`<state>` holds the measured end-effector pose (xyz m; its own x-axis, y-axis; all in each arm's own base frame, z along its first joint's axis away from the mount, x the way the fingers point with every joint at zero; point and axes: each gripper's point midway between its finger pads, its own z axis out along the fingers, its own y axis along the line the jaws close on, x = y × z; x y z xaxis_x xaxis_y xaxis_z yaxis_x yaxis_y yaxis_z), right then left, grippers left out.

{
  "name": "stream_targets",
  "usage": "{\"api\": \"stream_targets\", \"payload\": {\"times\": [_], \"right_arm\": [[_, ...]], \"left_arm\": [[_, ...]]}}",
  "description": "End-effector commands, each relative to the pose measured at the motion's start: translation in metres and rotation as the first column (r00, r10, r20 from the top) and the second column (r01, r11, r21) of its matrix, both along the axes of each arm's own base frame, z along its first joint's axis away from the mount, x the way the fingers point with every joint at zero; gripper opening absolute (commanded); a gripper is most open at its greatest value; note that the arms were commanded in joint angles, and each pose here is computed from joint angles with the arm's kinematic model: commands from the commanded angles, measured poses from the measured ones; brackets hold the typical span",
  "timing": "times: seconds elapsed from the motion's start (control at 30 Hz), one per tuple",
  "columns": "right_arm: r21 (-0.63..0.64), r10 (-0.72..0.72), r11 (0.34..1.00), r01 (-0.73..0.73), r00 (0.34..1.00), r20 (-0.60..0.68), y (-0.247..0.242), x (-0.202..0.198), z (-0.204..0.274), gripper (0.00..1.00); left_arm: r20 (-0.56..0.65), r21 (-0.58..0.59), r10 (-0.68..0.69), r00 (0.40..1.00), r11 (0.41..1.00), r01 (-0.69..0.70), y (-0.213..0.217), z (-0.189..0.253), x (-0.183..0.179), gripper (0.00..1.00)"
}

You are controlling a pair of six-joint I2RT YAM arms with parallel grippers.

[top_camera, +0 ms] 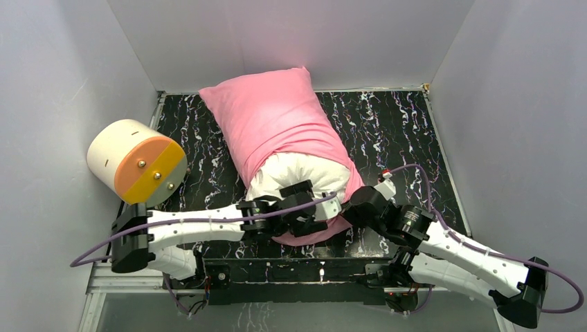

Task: Remove the pillowcase from the pillow
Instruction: Remove the pillow from the pillowcase.

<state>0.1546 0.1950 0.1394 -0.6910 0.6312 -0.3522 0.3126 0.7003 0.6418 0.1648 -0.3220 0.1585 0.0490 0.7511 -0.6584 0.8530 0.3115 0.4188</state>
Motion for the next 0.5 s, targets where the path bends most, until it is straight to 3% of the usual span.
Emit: {"api": "stream_targets", "payload": {"times": [0.0, 0.1, 0.13, 0.2, 0.47], "right_arm": [[0.052, -0.096, 0.994, 0.093, 0.995, 0.039, -0.011, 0.009, 0.008, 0.0], [0.048, -0.123, 0.991, 0.122, 0.992, 0.012, -0.02, 0.004, -0.004, 0.0], [0.059, -0.127, 0.99, 0.126, 0.992, 0.011, -0.022, 0.002, -0.005, 0.0], [0.055, -0.133, 0.99, 0.132, 0.991, 0.01, -0.025, 0.001, -0.01, 0.0], [-0.202, -0.259, 0.949, 0.244, 0.964, -0.055, -0.077, -0.012, -0.048, 0.0]], "left_arm": [[0.223, 0.136, 0.265, 0.938, 0.945, -0.299, 0.034, -0.012, 0.045, 0.78], [0.254, 0.172, 0.299, 0.92, 0.922, -0.347, 0.038, -0.02, 0.051, 0.52], [0.252, 0.182, 0.3, 0.92, 0.919, -0.35, 0.039, -0.024, 0.05, 0.3], [0.252, 0.187, 0.323, 0.912, 0.908, -0.374, 0.042, -0.027, 0.051, 0.01], [0.172, -0.059, 0.414, 0.894, 0.91, -0.41, 0.041, 0.051, 0.062, 0.0]]}}
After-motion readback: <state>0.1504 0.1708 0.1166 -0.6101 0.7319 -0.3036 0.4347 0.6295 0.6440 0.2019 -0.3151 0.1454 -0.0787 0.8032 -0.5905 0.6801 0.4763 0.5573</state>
